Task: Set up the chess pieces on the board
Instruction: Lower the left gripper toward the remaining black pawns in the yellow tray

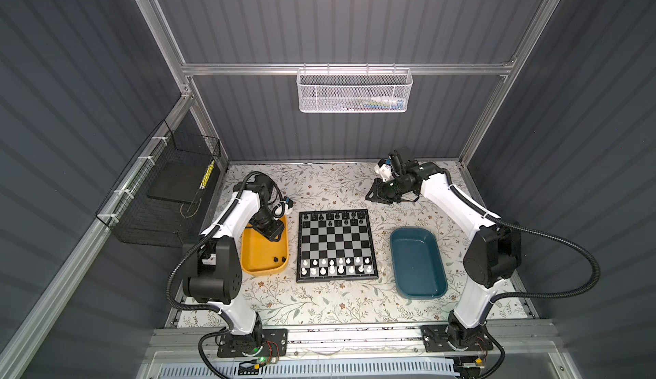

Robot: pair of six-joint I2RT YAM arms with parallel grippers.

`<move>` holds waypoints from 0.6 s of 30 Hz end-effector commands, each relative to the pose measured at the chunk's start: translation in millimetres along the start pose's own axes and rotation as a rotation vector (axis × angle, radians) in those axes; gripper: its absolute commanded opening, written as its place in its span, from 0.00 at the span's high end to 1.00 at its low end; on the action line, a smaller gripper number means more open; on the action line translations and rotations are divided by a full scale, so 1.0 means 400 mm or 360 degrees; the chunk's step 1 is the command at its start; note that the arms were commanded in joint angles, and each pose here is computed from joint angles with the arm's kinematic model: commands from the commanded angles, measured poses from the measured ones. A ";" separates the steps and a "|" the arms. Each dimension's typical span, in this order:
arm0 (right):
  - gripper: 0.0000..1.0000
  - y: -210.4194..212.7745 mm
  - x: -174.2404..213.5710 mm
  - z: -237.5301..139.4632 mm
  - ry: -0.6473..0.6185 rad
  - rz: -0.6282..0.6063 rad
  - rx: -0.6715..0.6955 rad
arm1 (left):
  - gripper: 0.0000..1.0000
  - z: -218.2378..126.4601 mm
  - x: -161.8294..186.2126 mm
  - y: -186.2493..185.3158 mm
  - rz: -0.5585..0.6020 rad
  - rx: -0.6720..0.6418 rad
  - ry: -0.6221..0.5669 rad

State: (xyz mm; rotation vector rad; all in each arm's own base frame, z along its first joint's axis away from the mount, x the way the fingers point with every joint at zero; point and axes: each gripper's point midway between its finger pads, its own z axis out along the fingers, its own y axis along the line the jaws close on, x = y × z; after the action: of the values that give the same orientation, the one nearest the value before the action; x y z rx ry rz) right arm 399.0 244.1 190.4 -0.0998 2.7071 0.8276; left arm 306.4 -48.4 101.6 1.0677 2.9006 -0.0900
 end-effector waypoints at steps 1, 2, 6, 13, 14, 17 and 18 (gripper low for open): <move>0.73 -0.008 -0.015 -0.009 0.0020 0.0045 0.0036 | 0.50 -0.013 -0.011 0.002 -0.0021 -0.0033 -0.0090; 0.73 -0.007 -0.018 -0.008 0.0022 0.0053 0.0035 | 0.50 -0.009 -0.009 0.004 -0.0027 -0.0036 -0.0091; 0.73 -0.011 -0.038 -0.007 0.0003 0.0090 0.0039 | 0.53 0.007 0.006 0.001 -0.0031 -0.0032 -0.0079; 0.73 -0.018 -0.055 0.009 0.0008 0.0142 0.0029 | 0.55 0.030 0.053 -0.036 -0.0047 0.0049 -0.0037; 0.73 -0.017 -0.056 0.011 0.0010 0.0144 0.0027 | 0.55 0.033 0.057 -0.040 -0.0050 0.0060 -0.0033; 0.73 -0.016 -0.062 0.016 0.0014 0.0147 0.0018 | 0.55 0.043 0.066 -0.047 -0.0059 0.0082 -0.0020; 0.73 -0.015 -0.063 0.017 0.0016 0.0147 0.0017 | 0.55 0.048 0.067 -0.047 -0.0066 0.0081 -0.0016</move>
State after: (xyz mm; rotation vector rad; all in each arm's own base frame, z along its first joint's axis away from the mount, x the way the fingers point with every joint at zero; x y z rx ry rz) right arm 425.2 242.0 188.3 0.0086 2.7292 0.8307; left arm 280.8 -44.6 80.6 1.0375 2.9214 -0.1300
